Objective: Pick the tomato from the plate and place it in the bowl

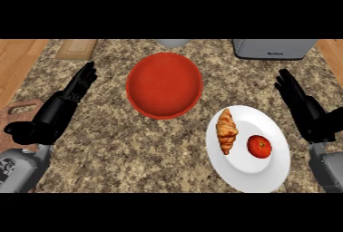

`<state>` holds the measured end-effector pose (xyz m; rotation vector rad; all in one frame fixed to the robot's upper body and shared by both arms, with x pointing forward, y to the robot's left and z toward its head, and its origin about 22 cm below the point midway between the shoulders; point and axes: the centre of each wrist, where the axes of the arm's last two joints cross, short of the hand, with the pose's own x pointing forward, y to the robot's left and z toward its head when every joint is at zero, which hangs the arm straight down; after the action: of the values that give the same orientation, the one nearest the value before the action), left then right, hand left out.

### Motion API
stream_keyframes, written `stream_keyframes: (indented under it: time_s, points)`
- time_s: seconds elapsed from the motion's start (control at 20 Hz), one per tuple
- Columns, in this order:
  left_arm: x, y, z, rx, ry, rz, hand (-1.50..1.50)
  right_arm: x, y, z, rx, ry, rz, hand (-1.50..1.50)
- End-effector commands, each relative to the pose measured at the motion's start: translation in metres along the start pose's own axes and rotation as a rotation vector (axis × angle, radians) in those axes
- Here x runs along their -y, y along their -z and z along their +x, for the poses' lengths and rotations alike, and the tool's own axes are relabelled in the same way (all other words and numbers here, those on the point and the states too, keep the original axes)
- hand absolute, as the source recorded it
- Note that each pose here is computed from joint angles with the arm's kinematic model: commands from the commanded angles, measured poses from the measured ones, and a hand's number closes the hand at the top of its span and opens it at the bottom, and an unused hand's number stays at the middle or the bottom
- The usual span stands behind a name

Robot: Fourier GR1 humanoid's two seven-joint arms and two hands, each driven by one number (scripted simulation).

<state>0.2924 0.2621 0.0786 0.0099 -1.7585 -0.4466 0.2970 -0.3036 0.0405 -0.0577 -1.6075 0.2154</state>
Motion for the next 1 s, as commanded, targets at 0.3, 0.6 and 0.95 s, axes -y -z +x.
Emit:
stream_keyframes:
  time_s: [0.3,0.6,0.95]
  points:
    - [0.028,-0.013,-0.03,-0.158,-0.118,0.179,0.0,0.016,-0.035,-0.031,-0.161,-0.691,-0.067,1.5]
    - [0.04,-0.024,-0.044,-0.217,-0.157,0.276,0.0,-0.105,-0.07,-0.04,0.148,-0.155,-0.616,-1.5]
    - [0.063,-0.018,-0.026,-0.214,-0.17,0.239,0.0,-0.116,-0.118,-0.004,0.237,-0.3,-0.728,-1.5]
